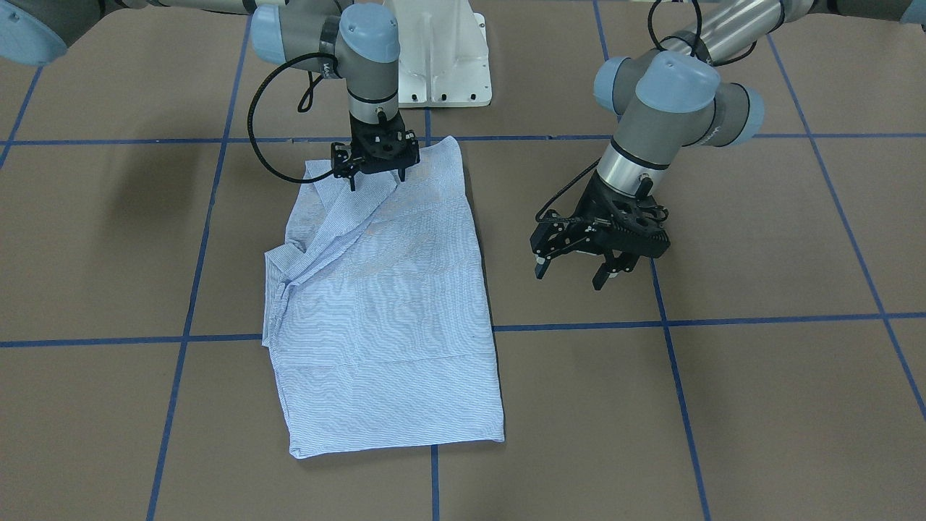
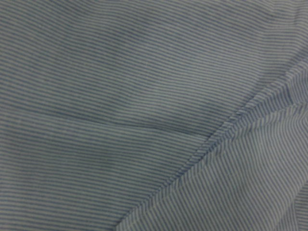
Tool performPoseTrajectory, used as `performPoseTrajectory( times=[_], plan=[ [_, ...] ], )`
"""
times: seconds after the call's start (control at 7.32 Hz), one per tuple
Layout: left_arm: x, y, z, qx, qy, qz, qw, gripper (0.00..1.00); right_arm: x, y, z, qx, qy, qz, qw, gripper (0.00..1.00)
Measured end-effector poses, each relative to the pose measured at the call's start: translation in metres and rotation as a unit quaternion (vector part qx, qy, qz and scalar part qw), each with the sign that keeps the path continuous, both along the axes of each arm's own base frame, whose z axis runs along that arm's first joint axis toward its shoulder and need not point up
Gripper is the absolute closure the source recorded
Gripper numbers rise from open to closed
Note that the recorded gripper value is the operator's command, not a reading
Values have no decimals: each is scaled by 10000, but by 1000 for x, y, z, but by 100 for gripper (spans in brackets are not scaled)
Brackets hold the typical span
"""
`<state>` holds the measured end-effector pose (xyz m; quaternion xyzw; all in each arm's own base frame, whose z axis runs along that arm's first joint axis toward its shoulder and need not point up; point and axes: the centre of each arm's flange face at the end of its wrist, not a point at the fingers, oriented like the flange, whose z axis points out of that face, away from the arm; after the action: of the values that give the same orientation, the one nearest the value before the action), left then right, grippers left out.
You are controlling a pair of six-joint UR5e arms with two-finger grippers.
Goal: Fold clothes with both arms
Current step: 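Hold the right gripper on the shirt's half nearest the robot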
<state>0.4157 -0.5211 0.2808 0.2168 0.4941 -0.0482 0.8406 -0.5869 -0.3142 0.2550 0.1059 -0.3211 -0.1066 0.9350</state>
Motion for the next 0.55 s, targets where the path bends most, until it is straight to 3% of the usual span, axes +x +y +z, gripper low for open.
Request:
performPoseTrajectory(
  times=[0.55],
  plan=[
    [4,3,0,-4,1,30,10000,0,6,-6,7,-63,262,34,9996,0]
  ],
)
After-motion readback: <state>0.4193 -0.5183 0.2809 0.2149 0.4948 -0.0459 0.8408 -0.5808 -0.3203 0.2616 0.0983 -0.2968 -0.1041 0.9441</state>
